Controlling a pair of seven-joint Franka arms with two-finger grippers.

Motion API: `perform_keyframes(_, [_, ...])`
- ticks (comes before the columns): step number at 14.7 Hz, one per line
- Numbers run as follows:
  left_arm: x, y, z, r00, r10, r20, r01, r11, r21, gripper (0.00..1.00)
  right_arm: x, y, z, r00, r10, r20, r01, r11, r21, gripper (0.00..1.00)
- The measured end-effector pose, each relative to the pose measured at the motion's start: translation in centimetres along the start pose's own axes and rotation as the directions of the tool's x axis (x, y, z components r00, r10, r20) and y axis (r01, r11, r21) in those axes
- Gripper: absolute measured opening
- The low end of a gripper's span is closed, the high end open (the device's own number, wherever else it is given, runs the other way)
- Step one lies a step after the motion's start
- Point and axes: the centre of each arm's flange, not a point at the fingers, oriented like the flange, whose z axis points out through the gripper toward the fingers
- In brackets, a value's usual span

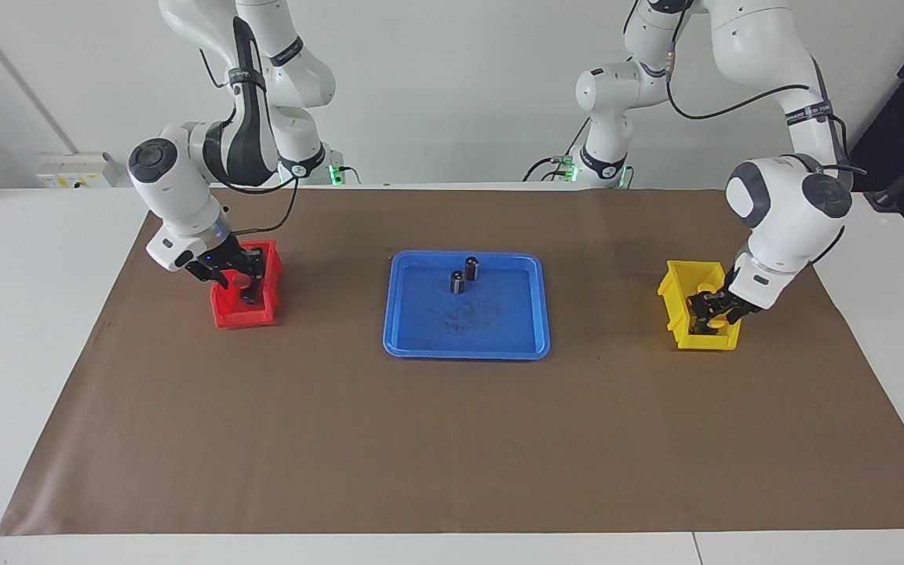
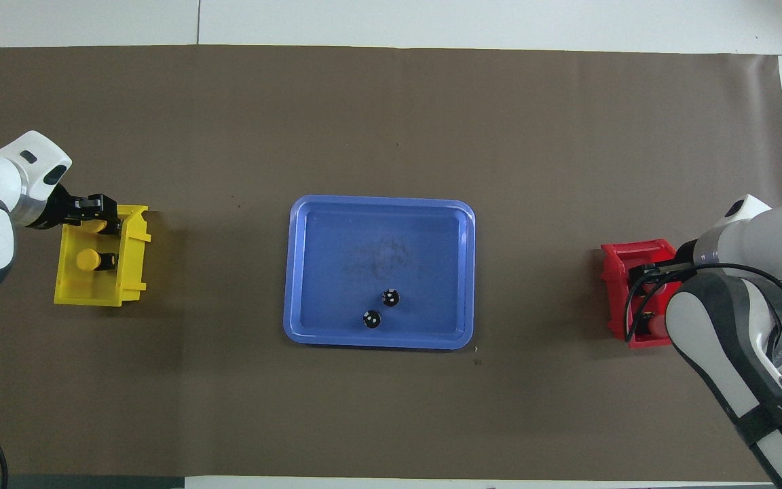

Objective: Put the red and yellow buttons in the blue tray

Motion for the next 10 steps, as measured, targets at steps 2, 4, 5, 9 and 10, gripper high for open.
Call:
perform_keyframes(2, [-0.08, 0.0, 0.29, 1.0, 0.0, 0.004, 0.0, 1.0, 0.0, 0.65, -0.23, -0.04, 0.22, 1.0, 0.0, 0.005, 0.0, 1.0, 0.001, 0.65])
perform_keyframes(4, [-0.08, 0.0, 0.29, 1.0, 0.0, 0.004, 0.0, 1.0, 0.0, 0.63, -0.48, -0.07, 0.52, 1.0, -0.002, 0.006, 0.002, 1.0, 0.001, 0.65])
perform_keyframes(5, [-0.08, 0.0, 0.29, 1.0, 0.0, 0.004, 0.0, 1.0, 0.0, 0.59, -0.61, -0.09, 0.7, 1.0, -0.006, 0.007, 0.006, 1.0, 0.001, 0.64])
perform_keyframes(9, [-0.06, -0.04, 0.27, 1.0, 0.0, 0.004, 0.0, 1.0, 0.0, 0.44, -0.95, 0.14, 0.9, 1.0, -0.009, 0.005, 0.009, 1.0, 0.001, 0.62])
perform_keyframes(10, [-0.06, -0.04, 0.26, 1.0, 0.0, 0.003, 0.0, 1.0, 0.0, 0.42, -1.03, 0.28, 0.87, 1.0, -0.015, 0.005, 0.015, 1.0, 0.001, 0.6])
